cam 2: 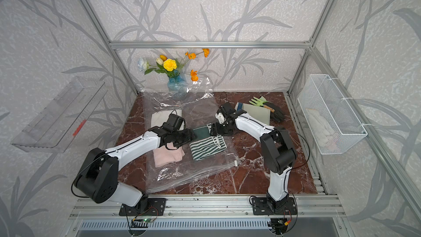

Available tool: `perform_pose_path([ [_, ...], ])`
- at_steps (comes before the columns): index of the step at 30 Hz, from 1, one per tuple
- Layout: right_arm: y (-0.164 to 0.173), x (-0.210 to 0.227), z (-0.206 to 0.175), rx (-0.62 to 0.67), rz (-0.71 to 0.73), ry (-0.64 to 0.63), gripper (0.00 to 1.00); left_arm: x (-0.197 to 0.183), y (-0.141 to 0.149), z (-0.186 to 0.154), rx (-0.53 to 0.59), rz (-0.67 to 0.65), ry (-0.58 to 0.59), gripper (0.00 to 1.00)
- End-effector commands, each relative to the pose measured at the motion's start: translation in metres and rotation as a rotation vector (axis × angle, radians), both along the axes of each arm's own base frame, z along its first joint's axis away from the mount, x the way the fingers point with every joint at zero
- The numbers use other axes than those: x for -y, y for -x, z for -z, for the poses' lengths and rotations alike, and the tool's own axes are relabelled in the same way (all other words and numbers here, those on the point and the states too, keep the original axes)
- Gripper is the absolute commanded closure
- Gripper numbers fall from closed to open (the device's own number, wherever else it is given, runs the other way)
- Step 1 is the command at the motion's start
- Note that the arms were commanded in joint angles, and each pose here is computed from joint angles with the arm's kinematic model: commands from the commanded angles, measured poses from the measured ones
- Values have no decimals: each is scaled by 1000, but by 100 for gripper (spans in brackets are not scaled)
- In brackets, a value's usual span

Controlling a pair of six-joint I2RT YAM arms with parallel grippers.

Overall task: Place the folded towel into the vacuum bag
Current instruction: Place the towel in the vacuum bag, then pick up the towel from the vacuum bag.

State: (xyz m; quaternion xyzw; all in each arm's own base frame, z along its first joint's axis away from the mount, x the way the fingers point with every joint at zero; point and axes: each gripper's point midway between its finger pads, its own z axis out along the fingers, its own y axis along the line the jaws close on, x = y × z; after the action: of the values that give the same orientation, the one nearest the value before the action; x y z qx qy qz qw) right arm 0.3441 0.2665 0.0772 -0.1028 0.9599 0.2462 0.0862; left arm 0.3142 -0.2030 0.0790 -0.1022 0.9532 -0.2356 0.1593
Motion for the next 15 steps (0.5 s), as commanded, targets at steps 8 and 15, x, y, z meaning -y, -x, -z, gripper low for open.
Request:
perform_pose_path([
  [8,9,-15,48,-152,-51,5,17,10,-10,28,-7,32,-17,30],
  [15,7,-34,41,-123,-52,22,41,29,-14,36,-13,62,41,33],
])
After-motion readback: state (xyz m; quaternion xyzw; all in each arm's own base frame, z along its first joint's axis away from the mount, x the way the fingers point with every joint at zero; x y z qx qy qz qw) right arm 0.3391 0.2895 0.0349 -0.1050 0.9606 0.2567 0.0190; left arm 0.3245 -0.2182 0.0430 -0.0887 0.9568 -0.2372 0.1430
